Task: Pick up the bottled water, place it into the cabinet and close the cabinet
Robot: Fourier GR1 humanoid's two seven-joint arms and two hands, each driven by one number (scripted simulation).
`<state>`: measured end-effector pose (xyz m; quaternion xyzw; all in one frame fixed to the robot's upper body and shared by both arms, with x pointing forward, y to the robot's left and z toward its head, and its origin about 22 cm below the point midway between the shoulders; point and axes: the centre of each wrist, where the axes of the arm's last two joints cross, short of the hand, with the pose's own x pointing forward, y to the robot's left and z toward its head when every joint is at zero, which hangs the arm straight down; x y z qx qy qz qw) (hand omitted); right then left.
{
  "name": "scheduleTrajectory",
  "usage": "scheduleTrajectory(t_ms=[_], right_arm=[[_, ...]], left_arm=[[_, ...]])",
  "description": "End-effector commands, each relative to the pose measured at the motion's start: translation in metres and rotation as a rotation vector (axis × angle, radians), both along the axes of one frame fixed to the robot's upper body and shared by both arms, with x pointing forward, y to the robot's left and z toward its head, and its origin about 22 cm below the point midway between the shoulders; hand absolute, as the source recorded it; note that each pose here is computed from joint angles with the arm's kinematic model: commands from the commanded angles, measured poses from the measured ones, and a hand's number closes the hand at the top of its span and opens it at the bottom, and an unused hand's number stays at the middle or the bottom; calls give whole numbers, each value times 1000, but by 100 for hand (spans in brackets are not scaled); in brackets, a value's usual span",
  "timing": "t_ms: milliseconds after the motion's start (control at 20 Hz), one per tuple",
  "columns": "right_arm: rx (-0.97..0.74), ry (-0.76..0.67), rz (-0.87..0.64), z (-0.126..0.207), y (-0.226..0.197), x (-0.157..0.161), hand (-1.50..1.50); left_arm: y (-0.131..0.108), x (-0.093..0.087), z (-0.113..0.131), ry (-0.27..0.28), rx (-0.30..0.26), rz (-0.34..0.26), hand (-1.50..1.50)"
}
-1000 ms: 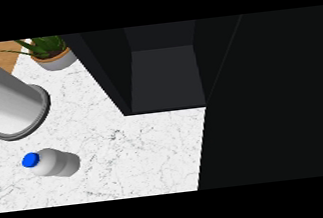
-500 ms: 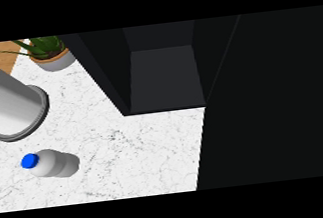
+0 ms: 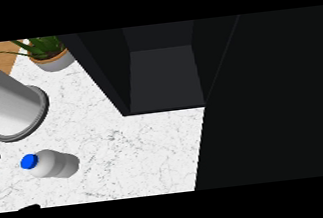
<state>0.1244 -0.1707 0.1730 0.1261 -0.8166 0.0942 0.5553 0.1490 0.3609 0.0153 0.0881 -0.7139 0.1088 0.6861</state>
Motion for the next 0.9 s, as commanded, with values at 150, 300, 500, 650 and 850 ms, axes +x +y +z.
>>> scheduleTrajectory(t_ms=[150,300,500,650,850], right_arm=[[-10,-70,-55,26,-10,-24,-150],[-29,-57,-46,11,-2,-22,-150],[-32,-63,-61,18,-9,-24,-150],[-35,-61,-54,22,-7,-29,-150],[-25,-66,-43,21,7,-24,-150]], left_arm=[[-1,3,-45,68,-44,2,-150],[13,9,-74,74,-50,12,-150],[19,18,-86,67,-48,-12,-150],[28,11,-108,60,-74,-15,-150],[-7,22,-134,59,-71,-12,-150]])
